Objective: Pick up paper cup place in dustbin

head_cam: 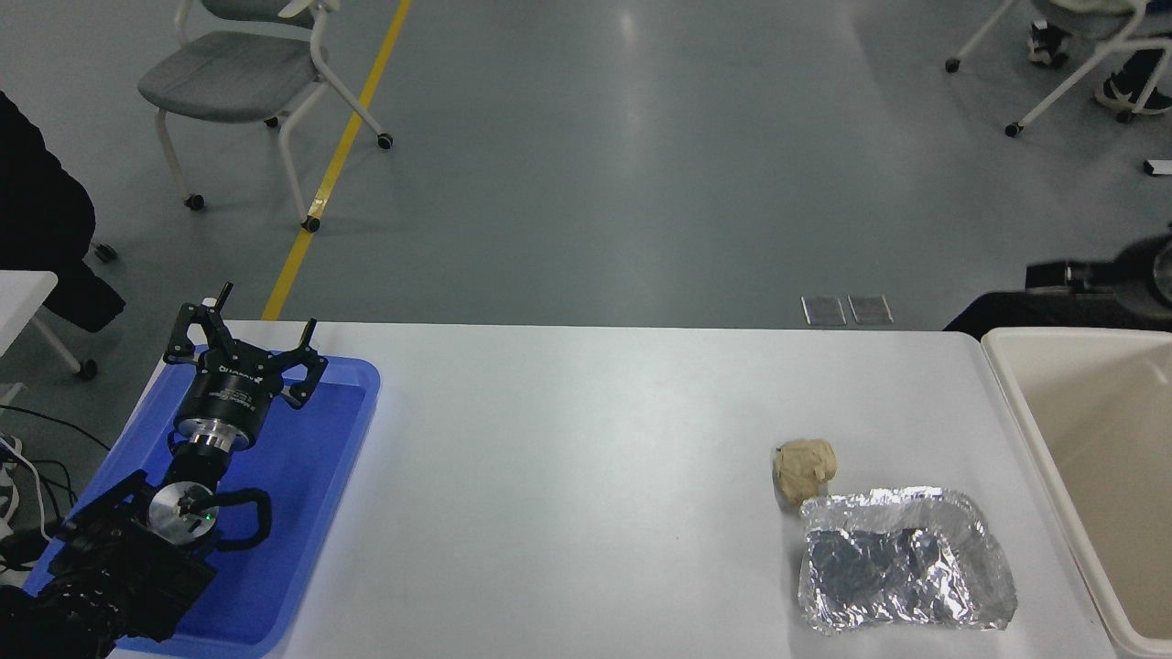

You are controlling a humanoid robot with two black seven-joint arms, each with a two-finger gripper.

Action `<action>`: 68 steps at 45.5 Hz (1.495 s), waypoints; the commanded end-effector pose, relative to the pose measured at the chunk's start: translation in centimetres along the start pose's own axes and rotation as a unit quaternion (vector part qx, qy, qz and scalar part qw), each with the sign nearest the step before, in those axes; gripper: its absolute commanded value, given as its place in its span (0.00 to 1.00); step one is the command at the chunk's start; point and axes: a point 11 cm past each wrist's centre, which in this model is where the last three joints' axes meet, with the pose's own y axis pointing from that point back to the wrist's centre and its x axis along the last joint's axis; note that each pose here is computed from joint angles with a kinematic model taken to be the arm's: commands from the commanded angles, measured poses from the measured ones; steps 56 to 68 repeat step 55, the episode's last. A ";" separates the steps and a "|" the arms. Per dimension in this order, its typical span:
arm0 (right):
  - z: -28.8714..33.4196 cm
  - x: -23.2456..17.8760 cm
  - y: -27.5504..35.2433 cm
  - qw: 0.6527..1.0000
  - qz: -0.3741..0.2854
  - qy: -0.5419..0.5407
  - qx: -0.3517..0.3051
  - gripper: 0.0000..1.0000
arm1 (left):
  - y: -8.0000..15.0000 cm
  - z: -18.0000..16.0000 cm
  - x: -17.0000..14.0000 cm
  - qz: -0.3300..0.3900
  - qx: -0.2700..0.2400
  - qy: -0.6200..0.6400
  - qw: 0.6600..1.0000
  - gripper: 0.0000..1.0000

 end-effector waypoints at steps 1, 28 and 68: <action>-7.9 -0.1 5.0 0.991 -0.094 0.086 0.042 1.00 | 0.0 -0.1 -0.1 -0.001 0.000 0.001 1.000 1.00; -18.2 -4.1 10.7 0.962 -0.224 0.048 0.152 1.00 | 0.1 0.0 0.1 0.001 0.000 0.000 1.000 1.00; -14.3 -4.9 13.0 0.968 -0.224 0.017 0.114 1.00 | 0.1 0.0 0.1 0.001 0.000 0.000 1.000 1.00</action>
